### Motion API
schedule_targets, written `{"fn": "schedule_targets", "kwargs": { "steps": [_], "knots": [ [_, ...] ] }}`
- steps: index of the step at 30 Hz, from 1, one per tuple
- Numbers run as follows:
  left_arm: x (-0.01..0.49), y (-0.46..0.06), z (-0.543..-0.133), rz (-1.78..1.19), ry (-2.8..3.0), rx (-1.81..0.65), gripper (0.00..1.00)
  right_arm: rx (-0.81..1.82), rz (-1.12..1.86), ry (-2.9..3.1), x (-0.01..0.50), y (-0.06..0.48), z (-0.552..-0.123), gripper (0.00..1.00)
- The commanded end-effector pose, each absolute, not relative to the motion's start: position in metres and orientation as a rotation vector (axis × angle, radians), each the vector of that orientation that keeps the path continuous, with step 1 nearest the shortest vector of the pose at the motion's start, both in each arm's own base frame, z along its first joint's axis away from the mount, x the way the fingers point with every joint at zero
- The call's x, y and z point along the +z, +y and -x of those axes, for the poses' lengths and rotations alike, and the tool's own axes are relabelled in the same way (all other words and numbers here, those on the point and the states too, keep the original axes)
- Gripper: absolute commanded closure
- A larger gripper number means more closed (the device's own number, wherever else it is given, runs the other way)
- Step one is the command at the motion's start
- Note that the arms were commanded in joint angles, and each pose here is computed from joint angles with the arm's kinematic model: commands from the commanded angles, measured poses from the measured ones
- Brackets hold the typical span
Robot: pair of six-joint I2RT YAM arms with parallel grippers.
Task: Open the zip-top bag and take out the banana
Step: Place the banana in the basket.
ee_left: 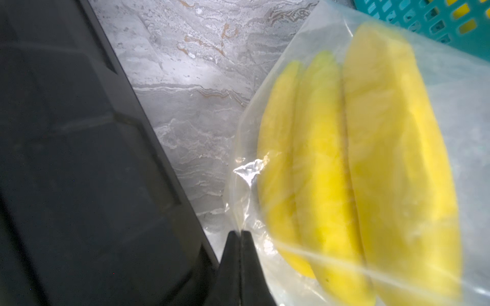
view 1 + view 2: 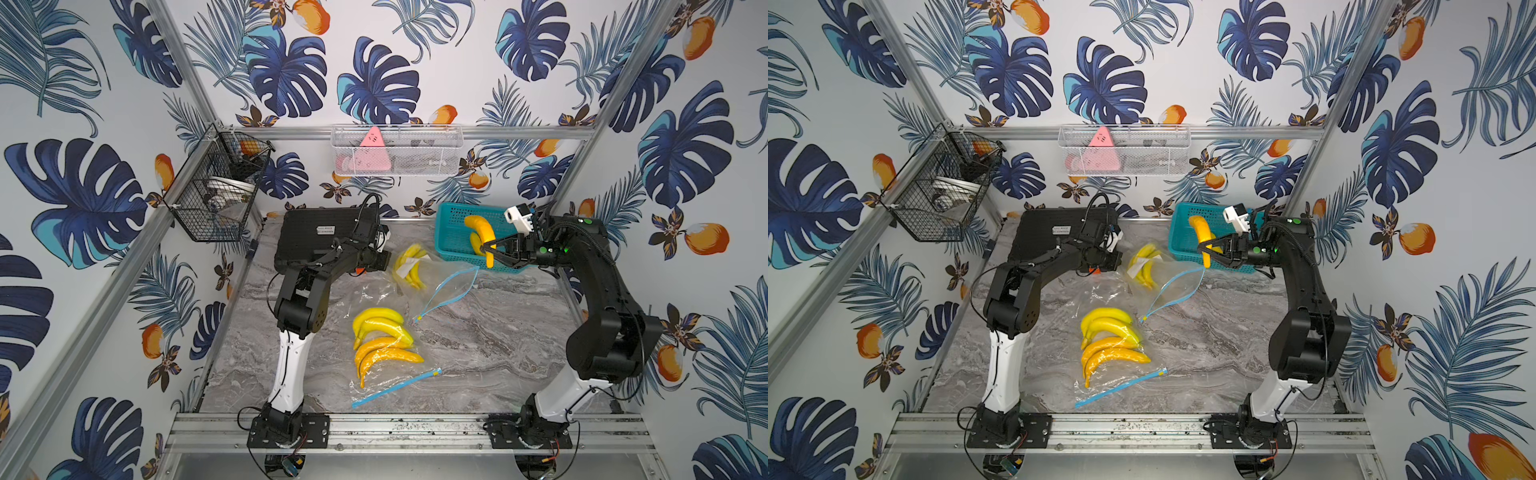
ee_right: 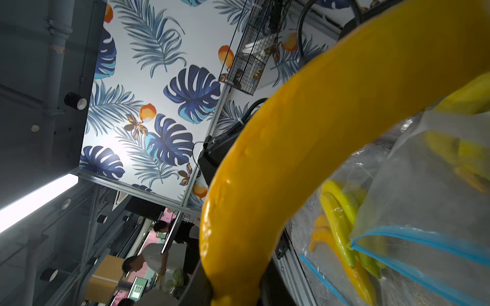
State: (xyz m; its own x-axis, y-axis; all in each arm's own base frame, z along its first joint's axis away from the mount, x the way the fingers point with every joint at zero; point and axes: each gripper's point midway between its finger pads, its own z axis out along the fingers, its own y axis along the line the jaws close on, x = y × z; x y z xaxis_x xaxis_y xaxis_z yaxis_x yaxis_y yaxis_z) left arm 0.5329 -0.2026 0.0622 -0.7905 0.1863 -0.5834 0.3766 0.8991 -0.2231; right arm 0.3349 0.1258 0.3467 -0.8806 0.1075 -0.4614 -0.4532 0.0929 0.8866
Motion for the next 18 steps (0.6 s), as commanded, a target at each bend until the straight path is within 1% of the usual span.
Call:
{"fn": "schedule_targets", "kwargs": {
  "steps": [1, 2, 3, 4, 6, 9, 13, 18],
  "knots": [
    [0.069, -0.201, -0.534, -0.419, 2.464, -0.442, 1.0, 1.897, 0.267, 1.82, 0.362, 0.112, -0.352, 0.94],
    [0.069, -0.202, -0.534, -0.417, 2.464, -0.451, 1.0, 1.89, 0.246, 1.82, 0.355, 0.104, -0.364, 0.94],
    [0.067, -0.204, -0.534, -0.419, 2.467, -0.464, 1.0, 1.887, 0.213, 1.825, 0.345, 0.096, -0.377, 0.97],
    [0.068, -0.206, -0.534, -0.42, 2.467, -0.474, 1.0, 1.888, 0.184, 1.831, 0.334, 0.088, -0.39, 0.98],
    [0.069, -0.208, -0.533, -0.417, 2.463, -0.493, 1.0, 1.891, 0.134, 1.843, 0.309, 0.076, -0.412, 0.97],
    [0.073, -0.209, -0.53, -0.422, 2.457, -0.498, 1.0, 1.894, 0.044, 1.856, 0.273, 0.056, -0.431, 1.0],
    [0.079, -0.207, -0.527, -0.424, 2.446, -0.488, 1.0, 1.873, -0.027, 1.863, 0.251, 0.036, -0.434, 0.99],
    [0.076, -0.209, -0.529, -0.423, 2.458, -0.492, 1.0, 1.837, -0.034, 1.852, 0.254, 0.026, -0.427, 0.97]
  ]
}}
